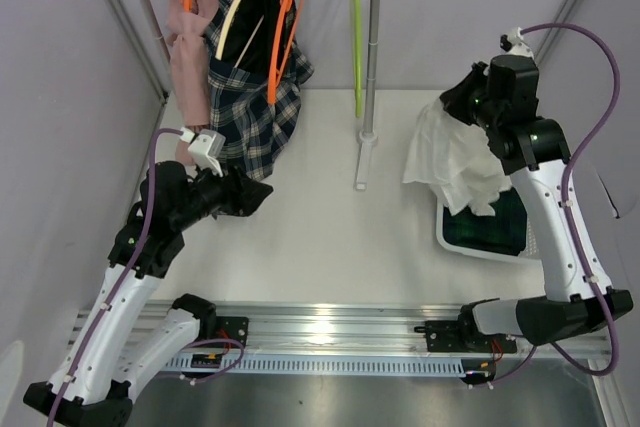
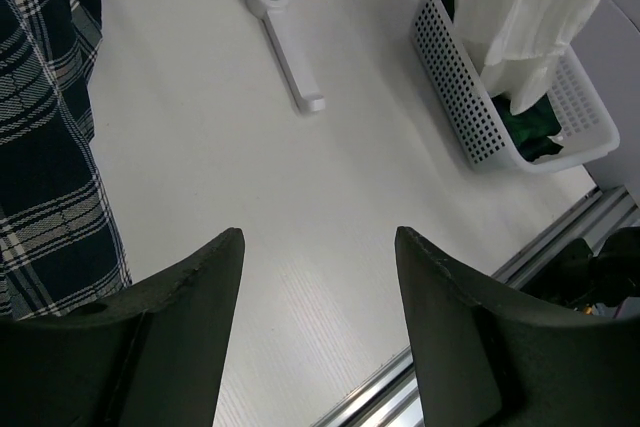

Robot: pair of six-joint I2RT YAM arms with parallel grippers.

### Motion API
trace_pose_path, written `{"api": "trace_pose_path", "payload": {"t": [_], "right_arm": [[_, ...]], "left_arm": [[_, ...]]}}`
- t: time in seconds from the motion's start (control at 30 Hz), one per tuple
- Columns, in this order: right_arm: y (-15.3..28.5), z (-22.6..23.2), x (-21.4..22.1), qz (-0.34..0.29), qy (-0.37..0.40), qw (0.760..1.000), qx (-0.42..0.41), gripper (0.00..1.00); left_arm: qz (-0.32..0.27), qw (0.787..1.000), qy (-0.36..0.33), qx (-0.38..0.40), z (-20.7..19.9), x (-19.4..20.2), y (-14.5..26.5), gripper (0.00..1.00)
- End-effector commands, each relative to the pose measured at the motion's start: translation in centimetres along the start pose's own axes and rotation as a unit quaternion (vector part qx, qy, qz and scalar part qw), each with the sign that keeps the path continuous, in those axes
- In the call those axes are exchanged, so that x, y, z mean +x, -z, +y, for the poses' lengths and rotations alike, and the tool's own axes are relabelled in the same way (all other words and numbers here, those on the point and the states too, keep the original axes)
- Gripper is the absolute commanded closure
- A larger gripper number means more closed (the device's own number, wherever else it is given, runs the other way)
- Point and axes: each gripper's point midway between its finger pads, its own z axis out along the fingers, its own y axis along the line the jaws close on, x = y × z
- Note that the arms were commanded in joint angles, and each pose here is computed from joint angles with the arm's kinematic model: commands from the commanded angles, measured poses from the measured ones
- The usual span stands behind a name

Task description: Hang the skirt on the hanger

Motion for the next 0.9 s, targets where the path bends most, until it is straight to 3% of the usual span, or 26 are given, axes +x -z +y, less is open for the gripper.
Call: {"api": "trace_pose_path", "payload": {"t": [0.0,0.1,0.23,0.47,0.7,0.87], "right_arm": [[2.9,2.9,-0.8,-0.017,0.019,0.999,-0.021,1.00],[4.1,6.0,0.8,-0.002,0.035,0.998,-0.057,1.00],[4.9,9.3,6.0,0.033,0.065,0.993,-0.091,1.00],[6.0,12.5,20.9,0.131,0.093,0.977,-0.142,1.00],[6.1,14.4,32.6,0.178,0.091,0.966,-0.165,1.00],[5.9,14.3,36.2,0.205,0.097,0.957,-0.182,0.78]], "left_arm": [[-0.030,0.999,-0.014,0.000,-0.7,-2.2,0.7,0.33],[-0.032,0.999,-0.015,0.000,-0.8,-2.5,0.9,0.33],[-0.034,0.999,-0.013,-0.001,-0.9,-2.6,1.0,0.33],[-0.013,1.000,0.010,0.009,-0.7,-1.1,0.0,0.33],[0.031,0.997,0.063,0.013,0.3,3.2,-1.7,0.33],[0.068,0.992,0.107,0.011,1.4,7.0,-3.2,0.32]]}}
